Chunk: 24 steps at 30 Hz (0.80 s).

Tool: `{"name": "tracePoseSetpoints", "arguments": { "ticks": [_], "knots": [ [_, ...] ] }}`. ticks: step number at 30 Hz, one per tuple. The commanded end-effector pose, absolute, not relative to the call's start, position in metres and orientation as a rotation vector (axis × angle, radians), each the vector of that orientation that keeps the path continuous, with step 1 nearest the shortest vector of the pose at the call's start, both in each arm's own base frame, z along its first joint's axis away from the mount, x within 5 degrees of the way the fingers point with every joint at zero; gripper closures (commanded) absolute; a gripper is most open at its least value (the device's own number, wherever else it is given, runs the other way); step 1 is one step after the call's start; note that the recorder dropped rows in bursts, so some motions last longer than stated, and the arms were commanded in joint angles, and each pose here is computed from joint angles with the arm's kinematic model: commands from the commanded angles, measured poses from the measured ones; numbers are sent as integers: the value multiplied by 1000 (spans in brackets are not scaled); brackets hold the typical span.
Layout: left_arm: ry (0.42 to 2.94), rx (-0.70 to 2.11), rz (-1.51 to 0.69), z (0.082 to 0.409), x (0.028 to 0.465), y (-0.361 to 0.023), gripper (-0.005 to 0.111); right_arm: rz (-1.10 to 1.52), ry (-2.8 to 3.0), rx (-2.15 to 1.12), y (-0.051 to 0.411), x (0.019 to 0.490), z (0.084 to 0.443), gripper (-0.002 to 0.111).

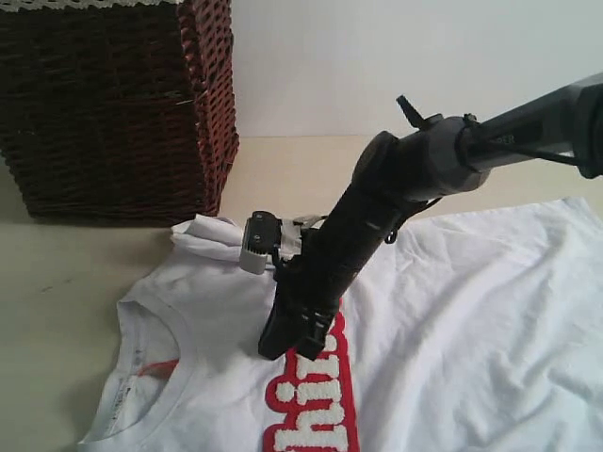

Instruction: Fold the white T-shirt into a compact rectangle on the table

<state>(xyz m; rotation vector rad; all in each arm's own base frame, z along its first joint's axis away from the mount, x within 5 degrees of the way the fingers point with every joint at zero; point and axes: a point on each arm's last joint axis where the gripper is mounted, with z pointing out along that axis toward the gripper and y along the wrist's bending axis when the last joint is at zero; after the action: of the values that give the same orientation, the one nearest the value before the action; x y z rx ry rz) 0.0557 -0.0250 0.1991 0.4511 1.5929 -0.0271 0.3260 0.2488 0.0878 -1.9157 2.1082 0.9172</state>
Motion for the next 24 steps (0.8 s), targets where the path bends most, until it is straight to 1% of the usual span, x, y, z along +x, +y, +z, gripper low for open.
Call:
{"name": "tracePoseSetpoints", "arguments": {
  "ticks": [1,4,7,11,14,17,20,24],
  "knots": [
    [1585,451,-26,199,55,-25,107,922,2174,-2070,247,312,77,107],
    [1585,451,-26,199,55,-25,107,1030,2167,-2145,247,301,80,107],
    [1585,451,-26,199,55,-25,107,1045,2150,-2164,250,298,81,107],
    [1585,451,-26,199,55,-25,107,1000,2151,-2044,257,305,83,107],
    [1585,451,-26,199,55,-25,107,973,2126,-1963,261,310,97,107],
    [1585,451,-26,199,55,-25,107,892,2010,-1943,263,313,129,107],
    [1585,451,-26,199,55,-25,107,730,1928,-1820,265,324,162,107],
    [1585,451,-26,199,55,-25,107,486,1912,-1574,264,347,179,107]
  ]
}}
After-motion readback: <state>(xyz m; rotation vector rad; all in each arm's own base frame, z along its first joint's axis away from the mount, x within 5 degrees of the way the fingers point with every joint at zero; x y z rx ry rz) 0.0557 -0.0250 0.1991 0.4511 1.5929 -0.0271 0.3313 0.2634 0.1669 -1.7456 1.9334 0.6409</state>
